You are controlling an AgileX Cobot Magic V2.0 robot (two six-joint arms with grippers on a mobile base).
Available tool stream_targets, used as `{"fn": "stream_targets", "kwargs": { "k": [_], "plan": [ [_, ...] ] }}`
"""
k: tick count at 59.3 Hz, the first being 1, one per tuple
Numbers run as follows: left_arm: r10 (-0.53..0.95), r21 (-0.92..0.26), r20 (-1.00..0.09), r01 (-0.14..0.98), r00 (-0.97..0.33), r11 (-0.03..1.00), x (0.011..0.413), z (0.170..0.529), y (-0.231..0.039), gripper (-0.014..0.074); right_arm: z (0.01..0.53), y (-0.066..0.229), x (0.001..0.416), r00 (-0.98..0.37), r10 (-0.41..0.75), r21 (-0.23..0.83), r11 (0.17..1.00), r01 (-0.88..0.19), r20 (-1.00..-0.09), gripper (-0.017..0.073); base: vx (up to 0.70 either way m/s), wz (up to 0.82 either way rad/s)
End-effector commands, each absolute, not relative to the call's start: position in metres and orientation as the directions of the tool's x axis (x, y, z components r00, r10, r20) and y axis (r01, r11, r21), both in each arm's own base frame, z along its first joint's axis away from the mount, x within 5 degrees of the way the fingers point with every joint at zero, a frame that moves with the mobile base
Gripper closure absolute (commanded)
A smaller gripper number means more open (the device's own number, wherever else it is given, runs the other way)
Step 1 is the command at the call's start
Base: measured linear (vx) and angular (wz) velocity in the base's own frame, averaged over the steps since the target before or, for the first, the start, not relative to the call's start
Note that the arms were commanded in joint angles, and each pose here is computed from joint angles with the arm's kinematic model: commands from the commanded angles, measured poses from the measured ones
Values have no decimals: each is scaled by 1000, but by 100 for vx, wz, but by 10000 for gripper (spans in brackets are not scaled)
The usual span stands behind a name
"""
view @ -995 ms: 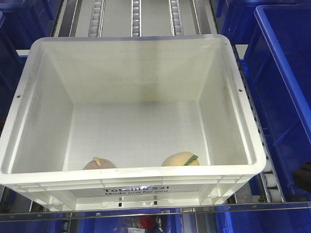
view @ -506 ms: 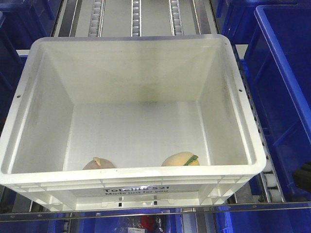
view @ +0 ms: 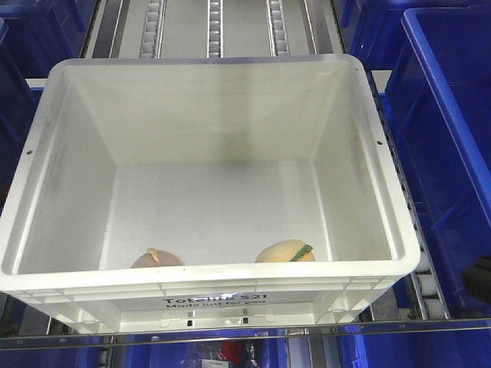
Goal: Place moving items into box and shelve
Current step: 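Withdraw both grippers beside the crate on the shelf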
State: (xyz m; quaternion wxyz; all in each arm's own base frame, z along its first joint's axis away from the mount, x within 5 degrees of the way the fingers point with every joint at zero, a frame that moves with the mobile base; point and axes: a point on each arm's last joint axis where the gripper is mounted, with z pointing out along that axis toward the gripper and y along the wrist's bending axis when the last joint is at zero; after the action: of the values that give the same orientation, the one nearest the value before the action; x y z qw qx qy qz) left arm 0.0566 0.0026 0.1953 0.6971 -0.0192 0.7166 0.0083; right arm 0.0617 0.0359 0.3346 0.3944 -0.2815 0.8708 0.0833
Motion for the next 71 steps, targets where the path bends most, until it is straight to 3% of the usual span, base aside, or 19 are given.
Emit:
{"fn": "stream_targets", "kwargs": {
  "k": [1,8,19,35,50,71],
  "plan": [
    [-25,-26,-999,-27,46,999,57,194,2,596,346,37,65,-465,-407,-95,824,-559,-786,575,0,0],
    [-25,-26,-999,-27,46,999,57,194,2,596,349,30,63,-394,-367,-128,848,-514,-843,575,0,0],
    [-25,-26,-999,-27,46,999,57,194,2,596,319,16,59,-147,-218,-160,931,-329,-965,575,0,0],
    [-25,-26,-999,-27,46,999,57,194,2,596,255,7,53,87,-112,-123,983,-138,-990,575,0,0],
    [-25,-26,-999,-27,46,999,57,194,2,596,207,5,55,183,-77,-90,994,-66,-980,575,0,0],
    [-25,-26,-999,-27,46,999,57,194,2,596,207,5,55,174,-80,-91,994,-59,-982,575,0,0]
  ]
}}
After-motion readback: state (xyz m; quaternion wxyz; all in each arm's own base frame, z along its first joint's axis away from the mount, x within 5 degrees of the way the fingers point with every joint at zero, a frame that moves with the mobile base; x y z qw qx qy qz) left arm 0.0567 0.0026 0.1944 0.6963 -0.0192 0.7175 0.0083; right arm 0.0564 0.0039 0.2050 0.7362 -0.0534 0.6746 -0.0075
